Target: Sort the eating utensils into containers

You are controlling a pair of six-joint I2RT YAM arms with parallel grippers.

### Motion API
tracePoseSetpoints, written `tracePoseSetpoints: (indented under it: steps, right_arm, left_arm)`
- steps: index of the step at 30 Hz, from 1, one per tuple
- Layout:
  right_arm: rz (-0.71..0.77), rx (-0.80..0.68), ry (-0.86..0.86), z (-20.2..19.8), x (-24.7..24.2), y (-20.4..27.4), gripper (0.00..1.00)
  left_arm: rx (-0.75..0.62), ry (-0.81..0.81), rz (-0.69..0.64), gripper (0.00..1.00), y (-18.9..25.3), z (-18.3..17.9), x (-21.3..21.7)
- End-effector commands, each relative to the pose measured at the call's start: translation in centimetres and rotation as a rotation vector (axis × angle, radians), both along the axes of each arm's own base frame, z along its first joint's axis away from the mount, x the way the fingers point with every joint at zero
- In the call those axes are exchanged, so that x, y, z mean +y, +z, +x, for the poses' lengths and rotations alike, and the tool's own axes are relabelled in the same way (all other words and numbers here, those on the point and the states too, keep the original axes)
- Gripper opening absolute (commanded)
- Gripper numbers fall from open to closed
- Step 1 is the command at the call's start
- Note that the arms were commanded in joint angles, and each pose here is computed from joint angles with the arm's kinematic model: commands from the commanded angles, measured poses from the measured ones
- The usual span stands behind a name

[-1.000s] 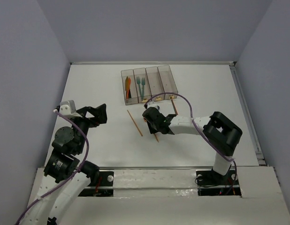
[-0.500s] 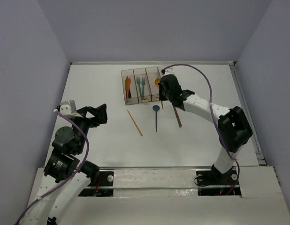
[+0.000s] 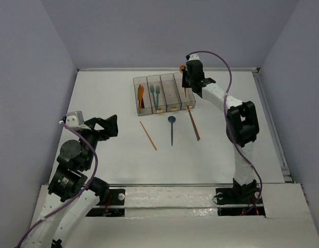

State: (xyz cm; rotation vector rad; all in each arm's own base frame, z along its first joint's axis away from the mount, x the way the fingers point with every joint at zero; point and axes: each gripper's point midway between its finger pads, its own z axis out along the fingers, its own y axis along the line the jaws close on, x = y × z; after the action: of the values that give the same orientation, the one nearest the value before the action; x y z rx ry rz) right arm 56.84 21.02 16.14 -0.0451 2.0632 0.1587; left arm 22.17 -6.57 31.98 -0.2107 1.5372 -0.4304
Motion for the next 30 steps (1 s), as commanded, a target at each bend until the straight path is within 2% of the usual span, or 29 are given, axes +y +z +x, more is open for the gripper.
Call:
tracePoseSetpoints:
  steps: [1,3,5,8,9,11,15,16,17,19,20,21,22,24,25,26,30]
  right_arm:
    - [-0.030,0.006,0.031,1.0,-0.2,0.2,0.02]
    - [-0.036,0.012,0.017,1.0,-0.4,-0.1,0.06]
    - [-0.035,0.011,0.011,1.0,-0.5,-0.1,0.14]
    - [-0.036,0.011,0.008,1.0,-0.5,-0.1,0.30]
    - [-0.042,0.014,0.007,0.9,-0.6,0.0,0.40]
    - [-0.038,0.011,0.011,0.8,-0.6,0.6,0.45]
    - [0.016,-0.023,0.013,-0.1,-0.5,3.1,0.47]
    - [0.025,0.005,0.007,-1.1,-0.7,2.0,0.47]
    - [0.076,-0.018,0.024,-2.2,0.3,3.7,0.48]
    - [0.116,-0.027,0.039,-5.6,2.1,3.7,0.48]
    - [0.124,-0.041,0.023,-6.3,1.5,3.8,0.48]
    - [0.147,-0.077,0.056,-8.0,3.7,4.3,0.48]
    - [0.149,-0.060,0.033,-10.4,3.5,3.1,0.48]
    - [0.174,-0.075,0.080,-13.7,6.3,2.7,0.48]
    - [0.148,-0.040,0.057,-15.4,6.0,0.4,0.48]
    - [0.158,-0.050,0.083,-16.2,7.0,1.0,0.48]
    - [0.053,0.034,0.072,-20.0,6.8,-3.0,0.47]
  left_arm:
    - [-0.069,0.001,-0.020,0.99,2.2,-0.2,0.1]
    - [-0.067,0.001,-0.020,0.99,2.2,-0.1,0.1]
    - [-0.065,0.000,-0.018,0.99,2.1,-0.1,0.1]
    - [-0.066,-0.002,-0.017,0.99,2.2,-0.1,0.0]
    - [-0.066,-0.003,-0.017,0.99,2.1,-0.1,0.0]
    - [-0.066,-0.003,-0.019,0.99,2.1,-0.1,0.0]
    - [-0.070,-0.003,-0.019,0.99,2.2,-0.2,0.0]
    - [-0.070,-0.005,-0.021,0.99,2.2,-0.2,0.0]
    - [-0.075,-0.006,-0.021,0.99,2.3,-0.3,0.0]
    - [-0.080,-0.006,-0.024,0.99,2.4,-0.4,0.1]
    - [-0.083,-0.005,-0.025,0.99,2.5,-0.4,0.2]
    - [-0.083,-0.006,-0.025,0.99,2.5,-0.5,0.1]
    - [-0.081,-0.006,-0.025,0.99,2.5,-0.5,0.1]
    - [-0.080,-0.006,-0.024,0.99,2.4,-0.4,0.1]
    - [-0.081,-0.008,-0.025,0.99,2.4,-0.4,0.1]
    - [-0.080,-0.011,-0.024,0.99,2.4,-0.5,0.1]
    - [-0.084,-0.026,-0.027,0.99,2.5,-0.5,-0.3]
